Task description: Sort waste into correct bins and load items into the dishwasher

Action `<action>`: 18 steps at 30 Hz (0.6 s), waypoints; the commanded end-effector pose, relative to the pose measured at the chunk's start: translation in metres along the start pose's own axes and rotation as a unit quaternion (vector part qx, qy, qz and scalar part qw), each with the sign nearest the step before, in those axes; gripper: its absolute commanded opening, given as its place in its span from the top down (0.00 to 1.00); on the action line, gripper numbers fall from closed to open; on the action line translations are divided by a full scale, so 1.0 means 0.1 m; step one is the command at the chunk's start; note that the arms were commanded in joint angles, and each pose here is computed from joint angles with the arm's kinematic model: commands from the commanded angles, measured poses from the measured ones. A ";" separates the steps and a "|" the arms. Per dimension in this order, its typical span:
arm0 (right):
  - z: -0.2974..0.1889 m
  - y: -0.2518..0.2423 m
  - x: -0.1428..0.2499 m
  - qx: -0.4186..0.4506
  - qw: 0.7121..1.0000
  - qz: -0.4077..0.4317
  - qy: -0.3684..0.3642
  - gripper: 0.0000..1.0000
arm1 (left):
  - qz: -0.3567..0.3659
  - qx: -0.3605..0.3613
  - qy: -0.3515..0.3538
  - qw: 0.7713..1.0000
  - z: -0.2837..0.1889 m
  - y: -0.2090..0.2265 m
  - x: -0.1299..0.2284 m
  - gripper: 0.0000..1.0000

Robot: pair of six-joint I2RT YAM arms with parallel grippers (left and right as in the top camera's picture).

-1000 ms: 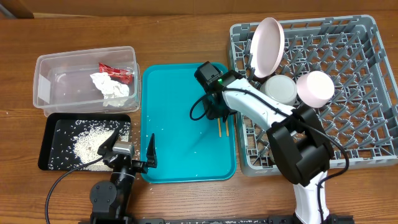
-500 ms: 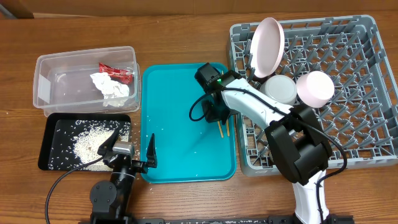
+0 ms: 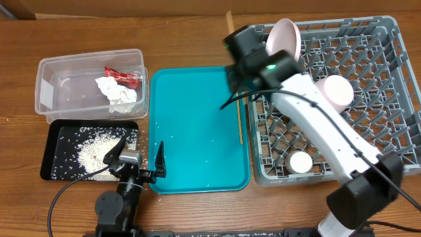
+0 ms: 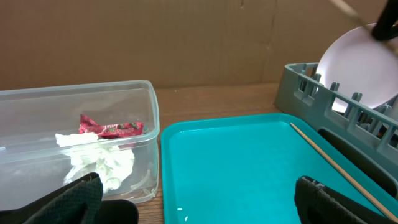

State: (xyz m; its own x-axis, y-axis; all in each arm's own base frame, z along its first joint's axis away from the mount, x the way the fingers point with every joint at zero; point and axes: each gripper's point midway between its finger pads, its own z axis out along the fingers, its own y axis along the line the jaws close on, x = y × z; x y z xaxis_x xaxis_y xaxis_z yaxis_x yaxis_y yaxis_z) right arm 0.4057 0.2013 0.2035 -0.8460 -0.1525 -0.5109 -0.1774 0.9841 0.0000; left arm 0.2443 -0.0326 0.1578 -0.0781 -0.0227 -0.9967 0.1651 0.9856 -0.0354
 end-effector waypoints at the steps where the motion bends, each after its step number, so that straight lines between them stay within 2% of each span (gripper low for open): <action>1: 0.34 -0.41 0.17 0.053 0.998 -0.010 0.042 0.96 | -0.007 0.000 -0.001 1.000 0.00 0.00 0.00 0.00; 6: 0.58 -0.61 0.38 0.068 0.995 -0.007 0.078 0.93 | -0.007 0.000 -0.001 1.000 0.00 0.00 0.00 0.00; 7: 0.57 -0.59 0.39 0.058 0.995 -0.020 0.083 0.86 | -0.007 0.000 -0.001 1.000 0.00 0.00 0.00 0.00; 8: 0.55 -0.53 0.41 0.050 0.994 -0.036 0.086 0.73 | -0.007 0.000 -0.001 1.000 0.00 0.00 0.00 0.00; 10: 0.51 -0.43 0.45 0.046 0.993 -0.048 0.093 0.64 | -0.007 0.000 -0.001 1.000 0.00 0.00 0.00 0.00; 18: 0.43 0.25 0.64 -0.036 0.989 -0.094 0.107 0.62 | -0.007 0.000 -0.001 1.000 0.00 0.00 0.00 0.00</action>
State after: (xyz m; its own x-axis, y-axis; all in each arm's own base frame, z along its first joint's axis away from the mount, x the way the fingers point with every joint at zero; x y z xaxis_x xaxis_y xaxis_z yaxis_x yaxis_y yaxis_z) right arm 0.3793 0.1832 0.1199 -0.9114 -0.3049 -0.2762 -0.2908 0.9524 -0.0919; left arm 0.2443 -0.0326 0.1578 -0.0781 -0.0227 -0.9967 0.1651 0.9856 -0.0354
